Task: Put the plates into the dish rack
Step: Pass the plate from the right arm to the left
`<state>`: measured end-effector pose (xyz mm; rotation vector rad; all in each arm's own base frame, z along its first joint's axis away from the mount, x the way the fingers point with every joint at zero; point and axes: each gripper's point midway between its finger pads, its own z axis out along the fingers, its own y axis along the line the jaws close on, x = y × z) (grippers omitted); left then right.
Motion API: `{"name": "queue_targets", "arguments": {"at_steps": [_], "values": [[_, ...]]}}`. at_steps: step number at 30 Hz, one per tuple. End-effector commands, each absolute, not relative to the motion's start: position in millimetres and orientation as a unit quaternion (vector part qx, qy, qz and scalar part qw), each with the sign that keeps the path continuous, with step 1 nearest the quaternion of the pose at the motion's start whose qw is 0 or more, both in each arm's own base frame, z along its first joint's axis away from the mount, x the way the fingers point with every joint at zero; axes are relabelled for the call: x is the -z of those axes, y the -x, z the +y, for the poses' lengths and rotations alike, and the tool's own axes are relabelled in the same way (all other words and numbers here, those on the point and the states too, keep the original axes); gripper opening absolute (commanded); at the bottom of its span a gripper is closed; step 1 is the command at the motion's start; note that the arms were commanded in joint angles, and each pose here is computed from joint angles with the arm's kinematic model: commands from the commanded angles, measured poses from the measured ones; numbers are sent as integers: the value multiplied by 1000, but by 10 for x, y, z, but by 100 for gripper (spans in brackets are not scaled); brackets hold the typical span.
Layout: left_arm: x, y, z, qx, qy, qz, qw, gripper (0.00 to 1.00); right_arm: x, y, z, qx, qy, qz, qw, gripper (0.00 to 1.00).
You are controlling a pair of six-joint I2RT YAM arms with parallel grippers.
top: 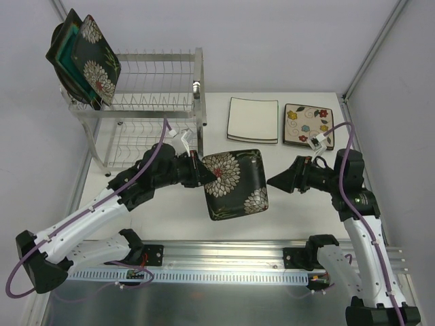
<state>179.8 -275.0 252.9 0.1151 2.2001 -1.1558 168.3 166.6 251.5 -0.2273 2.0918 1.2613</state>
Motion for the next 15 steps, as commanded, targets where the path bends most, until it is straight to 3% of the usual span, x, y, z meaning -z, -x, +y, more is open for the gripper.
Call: {"name": "queue_targets", "arguments": {"at_steps": [1, 2, 4, 15], "values": [[-3574, -1853, -2741, 513, -63, 737, 436, 0, -2610, -1696, 1590, -449, 96, 810, 365, 88], [-3623, -1851, -2719, 512, -65, 732, 444, 0, -2592, -1731, 1557, -437, 88, 815, 371, 95], [-3706, -1865, -2687, 506, -75, 724, 463, 0, -2577, -1762, 1509, -421, 77, 822, 377, 99], [-4317, -1909, -2508, 476, -117, 669, 558, 0, -2494, -2005, 1033, -282, -13, 852, 441, 100]]}}
